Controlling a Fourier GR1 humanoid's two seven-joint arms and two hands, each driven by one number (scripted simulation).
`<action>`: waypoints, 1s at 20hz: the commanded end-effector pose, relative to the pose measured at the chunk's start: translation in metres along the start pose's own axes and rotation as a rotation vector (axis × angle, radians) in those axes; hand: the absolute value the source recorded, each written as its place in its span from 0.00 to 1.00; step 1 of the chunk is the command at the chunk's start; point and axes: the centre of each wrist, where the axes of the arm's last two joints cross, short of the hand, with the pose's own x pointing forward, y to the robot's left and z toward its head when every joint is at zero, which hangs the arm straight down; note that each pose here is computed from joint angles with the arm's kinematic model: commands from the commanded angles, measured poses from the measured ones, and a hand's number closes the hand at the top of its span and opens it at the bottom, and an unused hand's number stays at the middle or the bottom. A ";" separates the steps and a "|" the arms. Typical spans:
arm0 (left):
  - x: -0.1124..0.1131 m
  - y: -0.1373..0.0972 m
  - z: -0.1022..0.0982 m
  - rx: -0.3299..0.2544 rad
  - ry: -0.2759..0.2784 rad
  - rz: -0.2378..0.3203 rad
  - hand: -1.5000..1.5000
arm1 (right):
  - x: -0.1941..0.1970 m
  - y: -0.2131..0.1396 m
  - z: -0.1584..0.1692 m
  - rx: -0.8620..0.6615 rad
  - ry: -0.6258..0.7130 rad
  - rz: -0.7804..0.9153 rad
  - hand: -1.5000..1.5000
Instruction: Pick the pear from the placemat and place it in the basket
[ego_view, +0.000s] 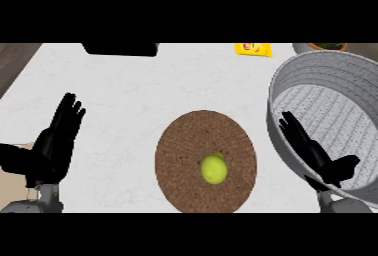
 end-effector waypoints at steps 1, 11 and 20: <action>-0.001 0.016 0.007 0.026 0.013 -0.058 0.50 | 0.035 0.016 -0.008 -0.036 -0.186 0.093 1.00; -0.046 0.058 0.023 0.026 0.307 -0.431 0.50 | 0.110 0.048 -0.056 -0.309 -0.784 0.600 0.00; -0.054 0.078 0.032 0.108 0.380 -0.480 0.50 | 0.049 -0.006 -0.034 -0.763 -0.551 0.852 0.00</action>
